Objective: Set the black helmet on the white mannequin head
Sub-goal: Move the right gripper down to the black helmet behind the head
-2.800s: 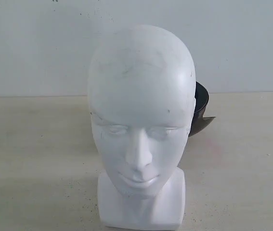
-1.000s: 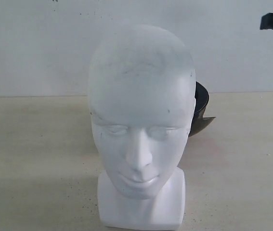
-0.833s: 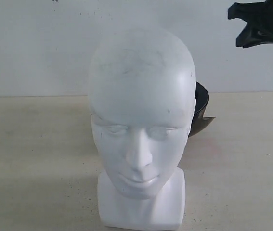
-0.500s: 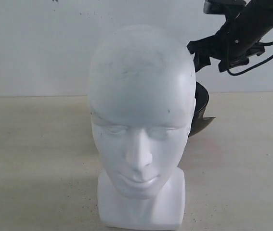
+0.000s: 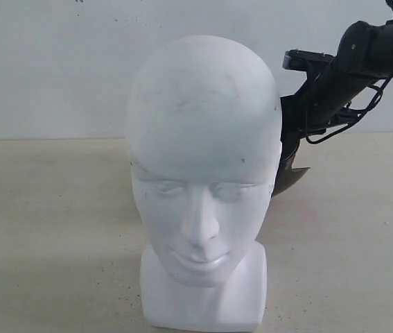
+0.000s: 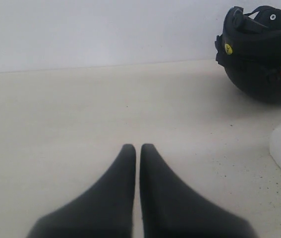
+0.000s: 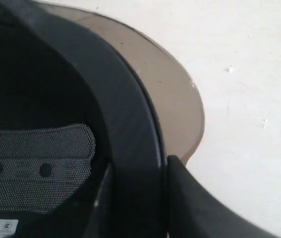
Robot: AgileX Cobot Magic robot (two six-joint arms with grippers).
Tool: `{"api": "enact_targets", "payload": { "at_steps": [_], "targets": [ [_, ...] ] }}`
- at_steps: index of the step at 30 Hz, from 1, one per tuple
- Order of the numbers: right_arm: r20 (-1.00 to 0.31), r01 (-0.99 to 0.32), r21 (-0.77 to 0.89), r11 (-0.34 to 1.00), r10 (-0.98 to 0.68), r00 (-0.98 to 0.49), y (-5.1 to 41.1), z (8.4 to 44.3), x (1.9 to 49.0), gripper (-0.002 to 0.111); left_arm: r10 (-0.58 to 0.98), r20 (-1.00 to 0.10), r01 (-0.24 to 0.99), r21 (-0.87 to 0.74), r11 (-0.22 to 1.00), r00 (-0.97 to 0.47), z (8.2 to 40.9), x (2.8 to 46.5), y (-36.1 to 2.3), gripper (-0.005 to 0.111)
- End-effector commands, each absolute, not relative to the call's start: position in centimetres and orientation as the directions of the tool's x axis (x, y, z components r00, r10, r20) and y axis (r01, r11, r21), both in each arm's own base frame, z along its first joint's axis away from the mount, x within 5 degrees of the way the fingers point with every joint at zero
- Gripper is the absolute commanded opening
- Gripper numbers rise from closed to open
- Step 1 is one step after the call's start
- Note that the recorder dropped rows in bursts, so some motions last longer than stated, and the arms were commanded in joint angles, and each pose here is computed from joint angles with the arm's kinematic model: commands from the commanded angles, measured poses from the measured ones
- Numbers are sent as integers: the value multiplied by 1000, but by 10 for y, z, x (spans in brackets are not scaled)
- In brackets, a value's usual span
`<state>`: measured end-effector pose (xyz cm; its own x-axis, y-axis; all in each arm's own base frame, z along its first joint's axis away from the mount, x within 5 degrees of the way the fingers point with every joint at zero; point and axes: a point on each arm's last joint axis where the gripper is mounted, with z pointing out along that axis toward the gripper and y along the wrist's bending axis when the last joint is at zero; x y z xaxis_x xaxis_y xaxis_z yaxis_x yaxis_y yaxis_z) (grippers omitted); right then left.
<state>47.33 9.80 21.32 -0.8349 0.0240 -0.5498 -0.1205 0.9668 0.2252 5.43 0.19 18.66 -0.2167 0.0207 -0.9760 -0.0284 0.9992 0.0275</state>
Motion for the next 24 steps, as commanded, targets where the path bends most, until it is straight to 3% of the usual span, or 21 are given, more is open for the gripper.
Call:
{"api": "enact_targets", "payload": {
  "at_steps": [1, 8, 17, 24],
  "targets": [
    [-551, -119, 216, 969, 21, -834, 94, 216, 474, 0, 13, -976, -19, 18, 1000, -219, 185, 54, 1, 4],
    [-394, 8, 165, 986, 73, -916, 58, 216, 461, 0, 13, -976, -19, 18, 1000, -219, 185, 54, 1, 4],
    [-173, 65, 2, 998, 64, -983, 7, 240, 426, 0, 13, -976, -19, 18, 1000, -219, 185, 54, 1, 4],
    [-273, 254, -4, 967, 243, -931, 0, 257, 365, 0, 13, -976, -19, 18, 1000, -219, 185, 54, 1, 4]
  ]
}}
